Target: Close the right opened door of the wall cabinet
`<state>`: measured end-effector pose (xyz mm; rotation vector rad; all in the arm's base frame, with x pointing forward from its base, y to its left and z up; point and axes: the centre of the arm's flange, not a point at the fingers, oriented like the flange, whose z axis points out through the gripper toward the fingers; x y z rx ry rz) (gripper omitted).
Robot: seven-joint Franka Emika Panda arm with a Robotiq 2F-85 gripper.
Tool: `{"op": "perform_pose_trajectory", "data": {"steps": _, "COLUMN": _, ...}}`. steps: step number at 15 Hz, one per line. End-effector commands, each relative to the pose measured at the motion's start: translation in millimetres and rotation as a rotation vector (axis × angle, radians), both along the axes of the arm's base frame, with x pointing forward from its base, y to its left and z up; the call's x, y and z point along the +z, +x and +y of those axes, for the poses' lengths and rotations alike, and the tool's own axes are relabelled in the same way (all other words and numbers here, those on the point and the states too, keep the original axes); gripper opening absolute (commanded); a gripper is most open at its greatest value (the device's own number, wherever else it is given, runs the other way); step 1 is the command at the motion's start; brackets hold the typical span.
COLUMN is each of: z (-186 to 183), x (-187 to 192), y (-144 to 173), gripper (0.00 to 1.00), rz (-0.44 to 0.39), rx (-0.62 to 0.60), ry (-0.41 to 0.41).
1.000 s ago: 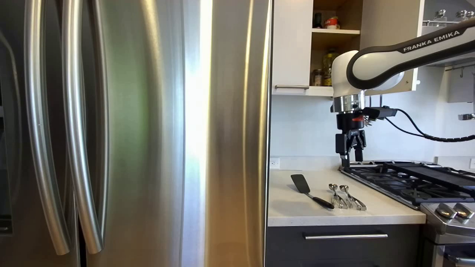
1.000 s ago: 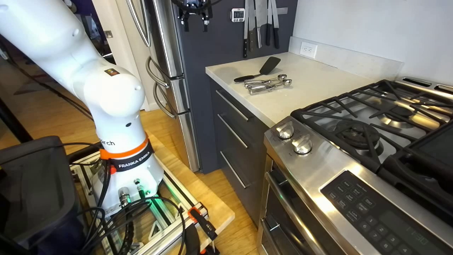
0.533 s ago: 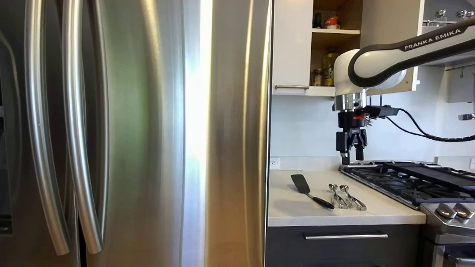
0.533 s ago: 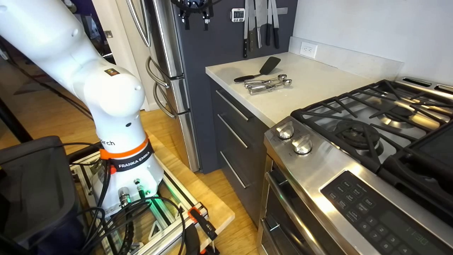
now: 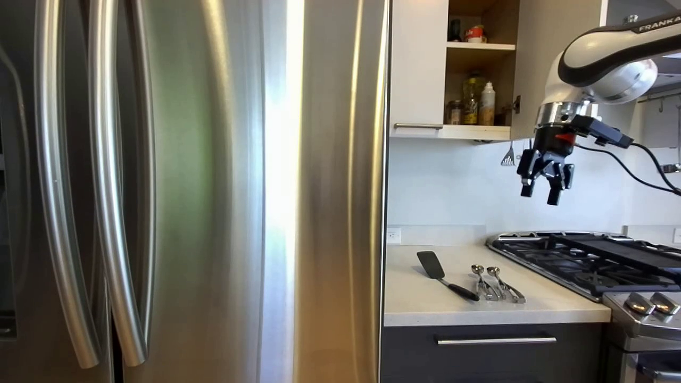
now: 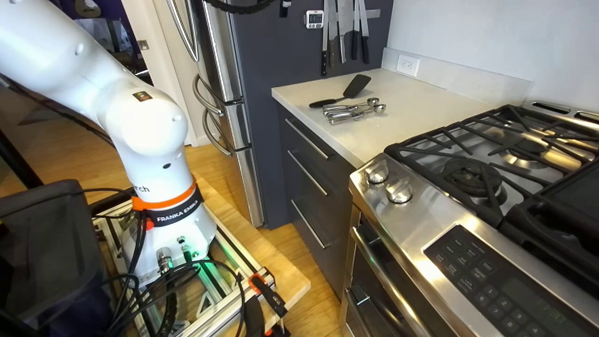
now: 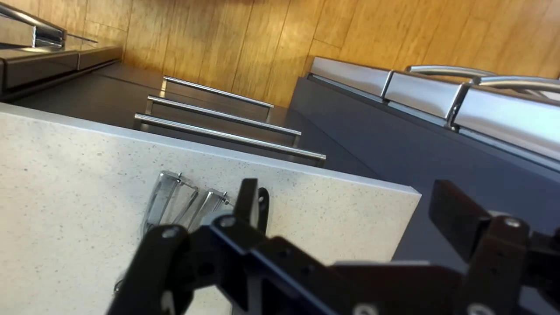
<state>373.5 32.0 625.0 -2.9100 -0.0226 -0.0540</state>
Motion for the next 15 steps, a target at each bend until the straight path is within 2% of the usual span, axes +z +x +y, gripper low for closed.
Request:
{"op": "perform_pose_trajectory", "data": {"steps": 1, "z": -26.7, "x": 21.1, "y": -51.5, "gripper": 1.0, "rz": -0.054, "rx": -0.078, "ry": 0.067}}
{"op": "perform_pose_trajectory", "data": {"steps": 3, "z": -39.7, "x": 39.7, "y": -76.9, "gripper": 1.0, "rz": -0.105, "rx": -0.135, "ry": 0.07}}
{"op": "perform_pose_trajectory", "data": {"steps": 5, "z": -65.2, "x": 59.2, "y": -95.3, "gripper": 1.0, "rz": -0.172, "rx": -0.244, "ry": 0.071}}
{"op": "perform_pose_trajectory", "data": {"steps": 9, "z": -127.7, "x": 95.2, "y": -127.7, "gripper": 1.0, "rz": -0.249, "rx": -0.432, "ry": 0.146}}
{"op": "perform_pose_trajectory", "data": {"steps": 12, "z": -179.6, "x": 114.7, "y": -145.0, "gripper": 1.0, "rz": -0.371, "rx": -0.552, "ry": 0.193}}
{"op": "perform_pose_trajectory", "data": {"steps": 15, "z": -213.5, "x": 132.7, "y": -154.0, "gripper": 1.0, "rz": -0.507, "rx": -0.675, "ry": 0.208}}
